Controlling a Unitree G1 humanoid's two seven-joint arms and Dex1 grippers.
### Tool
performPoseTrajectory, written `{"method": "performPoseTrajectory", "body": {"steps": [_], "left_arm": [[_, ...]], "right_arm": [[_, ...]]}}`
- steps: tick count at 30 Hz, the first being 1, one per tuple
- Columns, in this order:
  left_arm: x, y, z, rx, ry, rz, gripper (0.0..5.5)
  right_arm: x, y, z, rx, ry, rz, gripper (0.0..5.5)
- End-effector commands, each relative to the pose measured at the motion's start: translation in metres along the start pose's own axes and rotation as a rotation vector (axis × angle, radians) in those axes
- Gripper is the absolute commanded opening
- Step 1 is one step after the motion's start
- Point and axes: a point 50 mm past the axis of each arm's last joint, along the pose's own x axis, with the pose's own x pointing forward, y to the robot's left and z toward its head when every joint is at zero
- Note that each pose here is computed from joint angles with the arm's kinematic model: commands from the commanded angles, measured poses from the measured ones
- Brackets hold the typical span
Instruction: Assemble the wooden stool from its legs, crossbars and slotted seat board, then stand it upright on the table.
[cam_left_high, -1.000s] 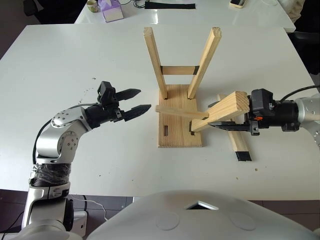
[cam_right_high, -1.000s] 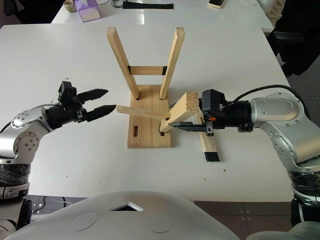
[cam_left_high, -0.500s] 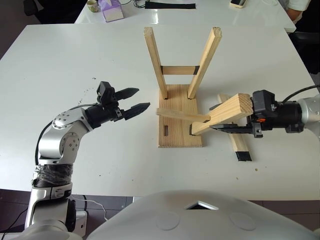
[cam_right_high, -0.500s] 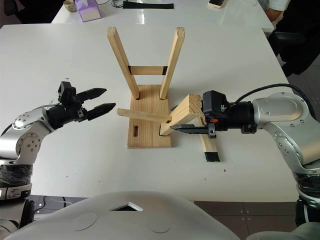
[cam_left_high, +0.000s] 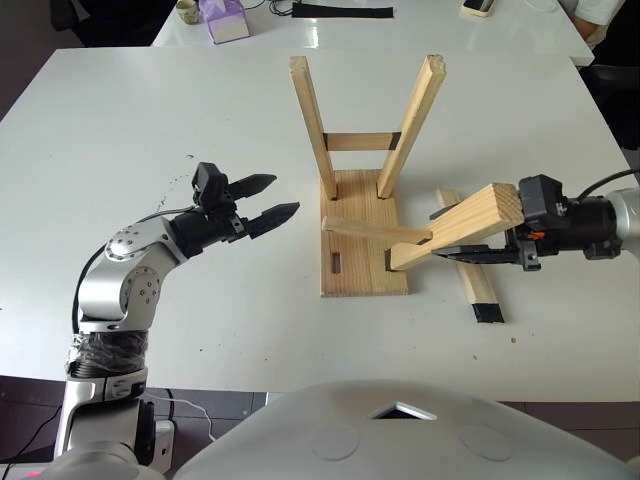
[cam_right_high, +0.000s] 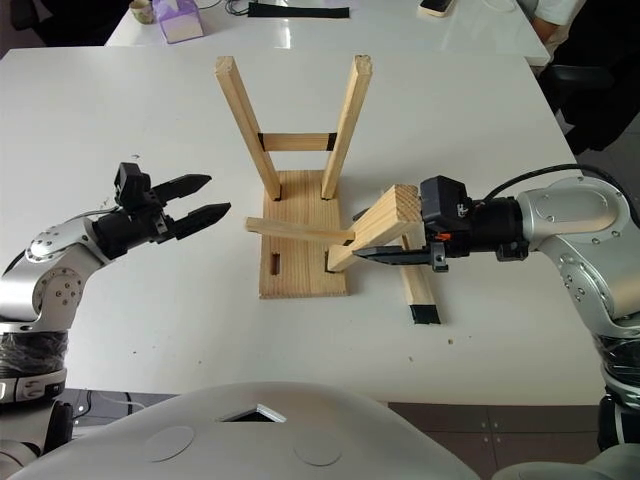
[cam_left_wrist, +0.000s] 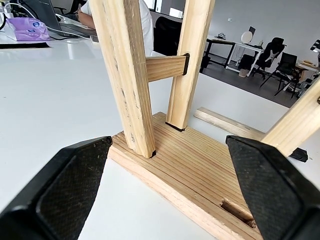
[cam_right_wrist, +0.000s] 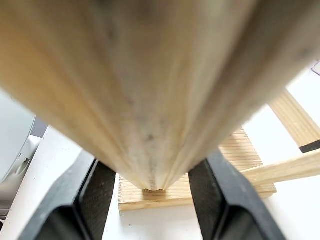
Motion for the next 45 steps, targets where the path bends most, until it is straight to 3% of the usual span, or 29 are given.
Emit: {"method": "performPoseTrajectory", "body": {"steps": [1, 11, 17, 27, 34, 35, 40, 45], "left_arm": [[0.000, -0.002, 0.000, 0.005, -0.004, 0.018, 4.24], [0.002, -0.004, 0.000, 0.002, -0.007, 0.012, 4.24], [0.006, -0.004, -0.001, 0.000, -0.008, 0.004, 4.24], [0.012, -0.003, 0.001, -0.002, 0.000, -0.022, 4.24], [0.013, -0.002, 0.000, 0.003, -0.004, -0.005, 4.24], [0.013, -0.002, -0.001, 0.003, -0.005, -0.004, 4.24], [0.014, -0.003, -0.003, 0.006, -0.018, 0.010, 4.24], [0.015, -0.002, -0.004, 0.011, -0.036, 0.033, 4.24]], "right_arm": [[-0.003, -0.002, -0.017, 0.070, 0.113, 0.005, 2.03], [-0.006, -0.007, -0.027, 0.095, 0.161, 0.053, 2.03], [0.014, -0.012, -0.039, 0.109, 0.193, 0.149, 2.03], [0.038, 0.014, -0.095, 0.262, 0.265, 0.197, 2.03], [0.039, 0.009, -0.085, 0.197, 0.261, 0.143, 2.03], [0.039, 0.004, -0.084, 0.183, 0.273, 0.106, 2.39], [0.035, -0.015, -0.069, 0.123, 0.266, 0.002, 3.13], [0.023, -0.019, -0.047, 0.073, 0.228, -0.020, 3.26]]}}
